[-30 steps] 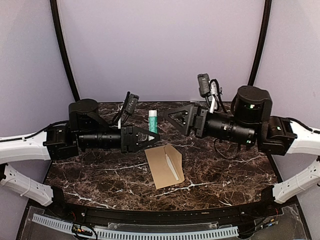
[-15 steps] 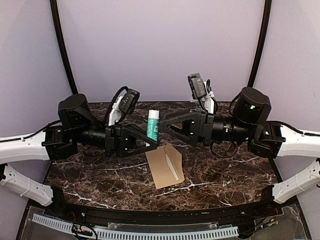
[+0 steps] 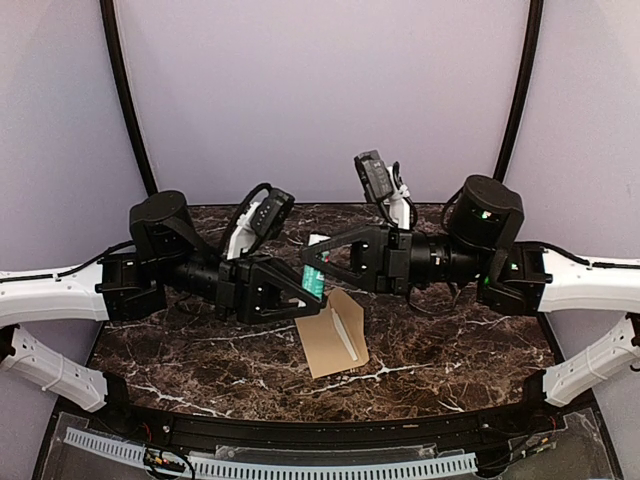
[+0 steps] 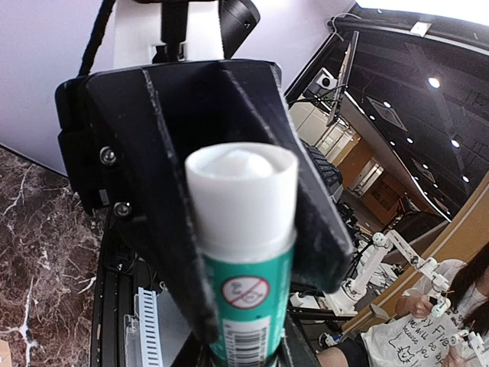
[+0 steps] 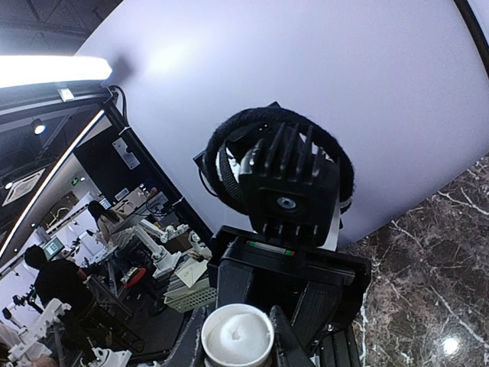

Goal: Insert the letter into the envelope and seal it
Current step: Unscrew the solid glue.

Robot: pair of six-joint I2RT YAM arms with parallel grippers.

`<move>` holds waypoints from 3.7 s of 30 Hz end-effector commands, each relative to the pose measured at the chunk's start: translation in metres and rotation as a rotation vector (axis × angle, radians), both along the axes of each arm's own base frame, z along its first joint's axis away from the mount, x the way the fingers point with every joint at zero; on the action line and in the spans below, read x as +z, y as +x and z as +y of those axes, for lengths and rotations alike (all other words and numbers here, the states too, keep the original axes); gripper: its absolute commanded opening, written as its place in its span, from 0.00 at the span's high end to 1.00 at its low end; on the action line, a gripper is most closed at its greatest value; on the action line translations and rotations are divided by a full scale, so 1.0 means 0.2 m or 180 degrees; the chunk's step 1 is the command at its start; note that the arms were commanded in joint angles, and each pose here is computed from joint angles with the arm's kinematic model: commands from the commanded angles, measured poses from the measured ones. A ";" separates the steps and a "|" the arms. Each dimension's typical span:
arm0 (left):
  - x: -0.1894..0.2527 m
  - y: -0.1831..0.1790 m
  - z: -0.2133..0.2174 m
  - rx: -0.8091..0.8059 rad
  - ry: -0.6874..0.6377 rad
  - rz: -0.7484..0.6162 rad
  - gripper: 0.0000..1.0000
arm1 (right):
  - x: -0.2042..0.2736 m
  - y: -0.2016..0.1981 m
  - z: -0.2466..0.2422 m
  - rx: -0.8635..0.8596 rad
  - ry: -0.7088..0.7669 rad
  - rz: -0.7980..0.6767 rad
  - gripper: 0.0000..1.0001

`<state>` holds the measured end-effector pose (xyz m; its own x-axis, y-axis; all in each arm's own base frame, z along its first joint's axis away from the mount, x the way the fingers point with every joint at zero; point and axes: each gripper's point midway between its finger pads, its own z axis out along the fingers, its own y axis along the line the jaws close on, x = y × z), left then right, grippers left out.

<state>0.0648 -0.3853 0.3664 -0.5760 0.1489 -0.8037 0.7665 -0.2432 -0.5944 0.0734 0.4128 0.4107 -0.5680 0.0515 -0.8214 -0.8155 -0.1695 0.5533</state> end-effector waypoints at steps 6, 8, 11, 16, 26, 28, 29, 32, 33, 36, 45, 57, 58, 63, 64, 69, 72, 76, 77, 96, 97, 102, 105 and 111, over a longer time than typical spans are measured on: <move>0.07 0.00 0.01 0.0025 -0.0149 -0.0067 0.66 | 0.11 0.02 -0.05 -0.0165 0.0184 -0.0008 0.89; 0.06 0.01 0.01 0.0023 -0.0137 -0.0055 0.66 | 0.12 0.03 -0.06 -0.0213 0.0183 -0.0001 0.90; 0.06 0.00 0.01 0.0018 -0.0127 -0.0047 0.66 | 0.12 0.04 -0.06 -0.0255 0.0174 0.0007 0.90; 0.04 0.01 0.01 0.0041 -0.0103 -0.0039 0.67 | 0.12 0.06 -0.07 -0.0321 0.0165 0.0019 0.92; 0.03 0.05 0.01 0.0188 -0.0098 -0.0031 0.89 | 0.08 0.09 -0.06 -0.0444 0.0047 0.0057 0.94; 0.01 0.08 0.00 0.0351 -0.0026 -0.0046 0.93 | 0.06 0.12 -0.06 -0.0538 -0.0019 0.0066 0.94; 0.01 0.13 0.00 0.0544 0.0000 -0.0088 0.95 | 0.06 0.14 -0.06 -0.0629 -0.0062 0.0072 0.94; -0.07 0.25 0.02 0.0989 0.0330 -0.0087 0.96 | 0.01 0.20 -0.04 -0.0851 -0.0278 0.0116 0.94; -0.09 0.30 0.03 0.1204 0.0395 -0.0096 0.97 | -0.01 0.22 -0.04 -0.0940 -0.0362 0.0135 0.94; -0.16 0.40 0.06 0.1593 0.0672 -0.0100 0.98 | -0.09 0.30 -0.01 -0.1278 -0.0659 0.0210 0.95; -0.38 0.63 0.15 0.2479 0.1339 -0.0073 0.99 | -0.40 0.47 0.11 -0.2098 -0.1595 0.0391 0.97; -0.64 0.73 0.13 0.2743 0.1863 -0.0015 1.00 | -0.69 0.59 0.25 -0.2578 -0.2142 0.0744 0.98; -0.65 0.73 0.12 0.2731 0.1860 0.0002 1.00 | -0.69 0.59 0.25 -0.2576 -0.2119 0.0761 0.98; -0.59 0.68 0.10 0.2546 0.1644 0.0045 1.00 | -0.57 0.55 0.21 -0.2380 -0.1791 0.0725 0.80; -0.57 0.66 0.09 0.2473 0.1588 0.0063 1.00 | -0.54 0.54 0.18 -0.2353 -0.1716 0.0724 0.74; -0.43 0.57 0.09 0.2212 0.1248 0.0149 1.00 | -0.34 0.49 -0.02 -0.2259 -0.1284 0.0685 0.40; -0.39 0.55 0.12 0.2130 0.1066 0.0193 1.00 | -0.24 0.43 -0.13 -0.2055 -0.1064 0.0664 0.24; -0.31 0.50 0.13 0.1858 0.0745 0.0223 1.00 | -0.10 0.38 -0.29 -0.1940 -0.0717 0.0596 0.15; -0.27 0.46 0.13 0.1719 0.0600 0.0184 1.00 | -0.10 0.36 -0.32 -0.1894 -0.0660 0.0525 0.14; 0.05 0.03 0.10 0.0014 -0.0221 -0.0169 1.00 | 0.08 0.06 -0.06 -0.0270 0.0165 -0.0156 0.30; 0.05 0.03 0.09 -0.0006 -0.0223 -0.0159 1.00 | 0.08 0.05 -0.04 -0.0222 0.0184 -0.0143 0.32; 0.05 0.02 0.08 -0.0086 -0.0247 -0.0139 1.00 | 0.08 0.01 0.01 0.0019 0.0238 -0.0104 0.40; 0.05 0.02 0.08 -0.0095 -0.0235 -0.0129 1.00 | 0.07 0.01 0.01 0.0049 0.0251 -0.0074 0.47; 0.03 0.01 0.08 -0.0105 -0.0220 -0.0113 1.00 | 0.07 0.02 0.01 0.0014 0.0268 -0.0021 0.72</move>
